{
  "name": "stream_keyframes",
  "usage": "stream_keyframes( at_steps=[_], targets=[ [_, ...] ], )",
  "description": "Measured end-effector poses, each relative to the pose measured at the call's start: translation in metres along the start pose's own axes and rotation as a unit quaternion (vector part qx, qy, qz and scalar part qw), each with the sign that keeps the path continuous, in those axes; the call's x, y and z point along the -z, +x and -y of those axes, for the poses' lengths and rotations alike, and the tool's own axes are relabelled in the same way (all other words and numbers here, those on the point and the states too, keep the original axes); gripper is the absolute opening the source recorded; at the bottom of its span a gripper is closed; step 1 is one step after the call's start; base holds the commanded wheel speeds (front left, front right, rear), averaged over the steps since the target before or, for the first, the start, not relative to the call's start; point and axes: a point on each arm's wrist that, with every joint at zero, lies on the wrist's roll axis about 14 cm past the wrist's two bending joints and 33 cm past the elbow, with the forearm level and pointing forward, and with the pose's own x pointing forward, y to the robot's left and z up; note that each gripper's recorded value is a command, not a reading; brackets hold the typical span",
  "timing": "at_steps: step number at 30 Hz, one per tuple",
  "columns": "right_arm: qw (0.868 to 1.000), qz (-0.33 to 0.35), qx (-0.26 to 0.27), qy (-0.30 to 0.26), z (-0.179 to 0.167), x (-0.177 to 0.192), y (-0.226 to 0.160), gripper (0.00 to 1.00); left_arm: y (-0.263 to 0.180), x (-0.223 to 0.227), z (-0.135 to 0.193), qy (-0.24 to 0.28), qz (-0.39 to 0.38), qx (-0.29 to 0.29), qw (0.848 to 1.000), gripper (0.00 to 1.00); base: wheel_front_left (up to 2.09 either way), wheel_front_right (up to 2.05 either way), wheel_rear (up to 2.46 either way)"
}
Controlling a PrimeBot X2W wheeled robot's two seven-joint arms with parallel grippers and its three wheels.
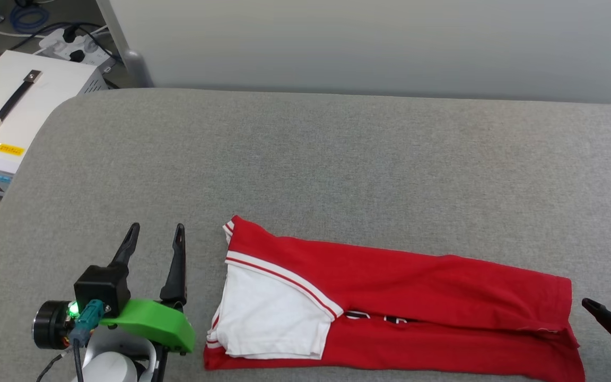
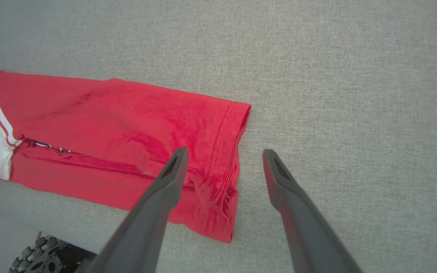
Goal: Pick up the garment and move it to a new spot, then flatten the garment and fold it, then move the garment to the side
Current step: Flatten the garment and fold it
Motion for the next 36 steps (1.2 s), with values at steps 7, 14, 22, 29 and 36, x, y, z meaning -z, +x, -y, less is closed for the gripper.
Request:
stream_keyframes(
  at_steps=[7,14,22,29,36],
  targets=[
    [0.997,-0.078,0.008,0.018,0.010,0.019,0.032,1.00,-0.002,0.002,-0.012,-0.004,0.016,-0.031,0.999,1.00,0.00,0.00,0.00],
    [0.990,-0.142,-0.008,0.023,0.000,0.046,0.064,1.00,-0.005,0.019,-0.021,-0.009,0.001,-0.051,0.999,1.00,0.00,0.00,0.00],
    [0.982,-0.183,-0.034,0.025,-0.011,0.065,0.083,1.00,-0.004,0.028,-0.027,-0.011,-0.002,-0.067,0.998,1.00,0.00,0.00,0.00],
    [0.983,-0.178,-0.039,0.021,-0.015,0.066,0.081,0.15,-0.008,0.029,-0.026,-0.012,0.001,-0.075,0.997,1.00,0.00,0.00,0.00],
    [0.987,-0.153,-0.035,0.032,-0.012,0.062,0.073,0.00,-0.014,0.029,-0.023,-0.008,0.004,-0.072,0.997,1.00,0.00,0.00,0.00]
  ],
)
